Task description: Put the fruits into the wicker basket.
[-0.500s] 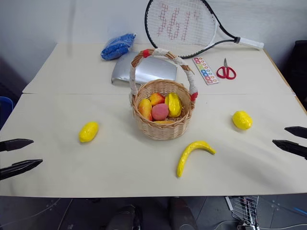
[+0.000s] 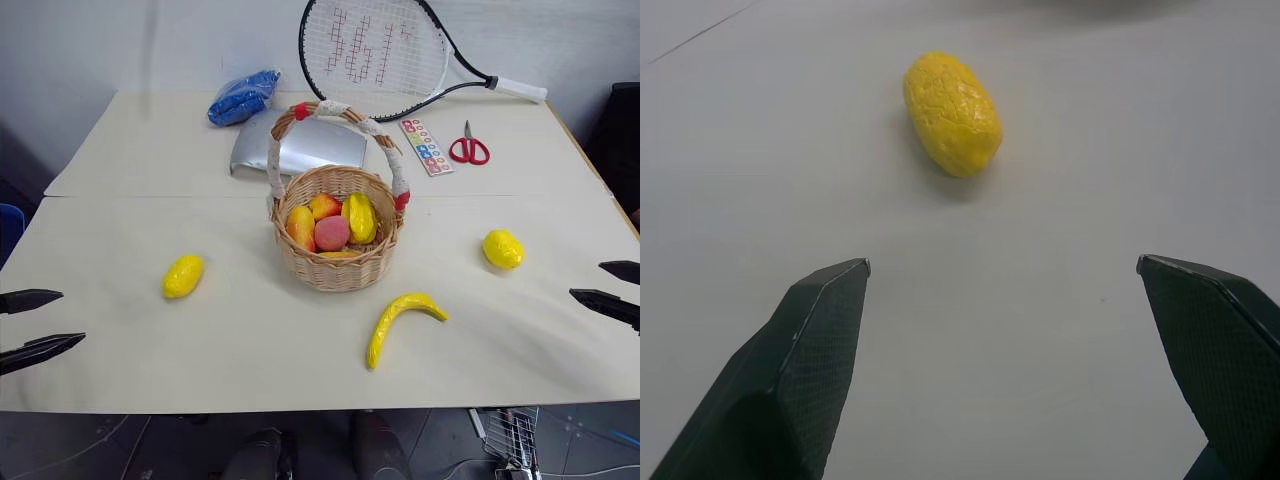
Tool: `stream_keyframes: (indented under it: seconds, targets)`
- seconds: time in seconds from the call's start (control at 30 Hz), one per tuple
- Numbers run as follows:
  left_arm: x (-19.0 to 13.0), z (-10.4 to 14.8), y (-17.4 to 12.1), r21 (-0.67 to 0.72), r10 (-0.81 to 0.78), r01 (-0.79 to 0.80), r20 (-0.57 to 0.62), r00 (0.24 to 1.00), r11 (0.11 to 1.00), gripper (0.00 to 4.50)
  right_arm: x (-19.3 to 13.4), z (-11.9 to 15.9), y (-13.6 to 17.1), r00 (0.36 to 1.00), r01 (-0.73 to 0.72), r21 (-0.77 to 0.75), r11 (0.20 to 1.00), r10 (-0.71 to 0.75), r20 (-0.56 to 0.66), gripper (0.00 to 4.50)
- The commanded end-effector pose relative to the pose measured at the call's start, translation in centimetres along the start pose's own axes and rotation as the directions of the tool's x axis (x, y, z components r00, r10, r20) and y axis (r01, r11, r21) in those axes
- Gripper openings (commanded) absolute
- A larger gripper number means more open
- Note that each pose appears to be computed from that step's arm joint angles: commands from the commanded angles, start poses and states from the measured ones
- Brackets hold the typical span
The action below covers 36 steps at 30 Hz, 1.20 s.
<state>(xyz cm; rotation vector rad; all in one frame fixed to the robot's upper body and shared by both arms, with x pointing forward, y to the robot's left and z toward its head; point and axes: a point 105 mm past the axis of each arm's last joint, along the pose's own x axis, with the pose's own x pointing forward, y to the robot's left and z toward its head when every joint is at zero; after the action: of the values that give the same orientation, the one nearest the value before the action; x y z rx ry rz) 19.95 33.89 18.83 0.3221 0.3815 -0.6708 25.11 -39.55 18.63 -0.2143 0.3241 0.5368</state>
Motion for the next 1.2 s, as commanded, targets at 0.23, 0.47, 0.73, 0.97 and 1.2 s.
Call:
stream_keyframes:
  seconds: [0.23, 0.47, 0.73, 0.97, 1.2]
  targets:
    - [1.1, 1.3, 0.3, -0.008, 0.051, -0.051, 0.067, 0.996, 0.999, 4.50, 0.3, 1.9, 0.0, 0.999, 0.040, -0.094, 0.995, -0.038, 0.022, 4.36]
    - [6.3, 5.1, -0.6, -0.122, 0.162, -0.147, 0.125, 0.979, 0.982, 4.50, 2.2, 7.9, 6.5, 0.964, -0.206, -0.154, 0.967, 0.227, 0.136, 4.36]
    - [12.0, 4.2, -0.5, -0.190, 0.265, -0.263, -0.019, 0.964, 0.946, 4.50, 2.7, 13.9, 17.2, 0.797, -0.498, -0.365, 0.786, 0.581, 0.165, 4.36]
    - [15.4, 3.1, 0.3, -0.197, 0.257, -0.262, -0.052, 0.965, 0.945, 4.50, 2.5, 16.6, 21.3, 0.699, -0.556, -0.454, 0.696, 0.687, 0.198, 4.36]
    - [16.3, 2.5, 1.4, -0.209, 0.254, -0.263, -0.070, 0.965, 0.942, 4.12, 3.7, 16.6, 20.5, 0.746, -0.491, -0.443, 0.750, 0.625, 0.230, 4.50]
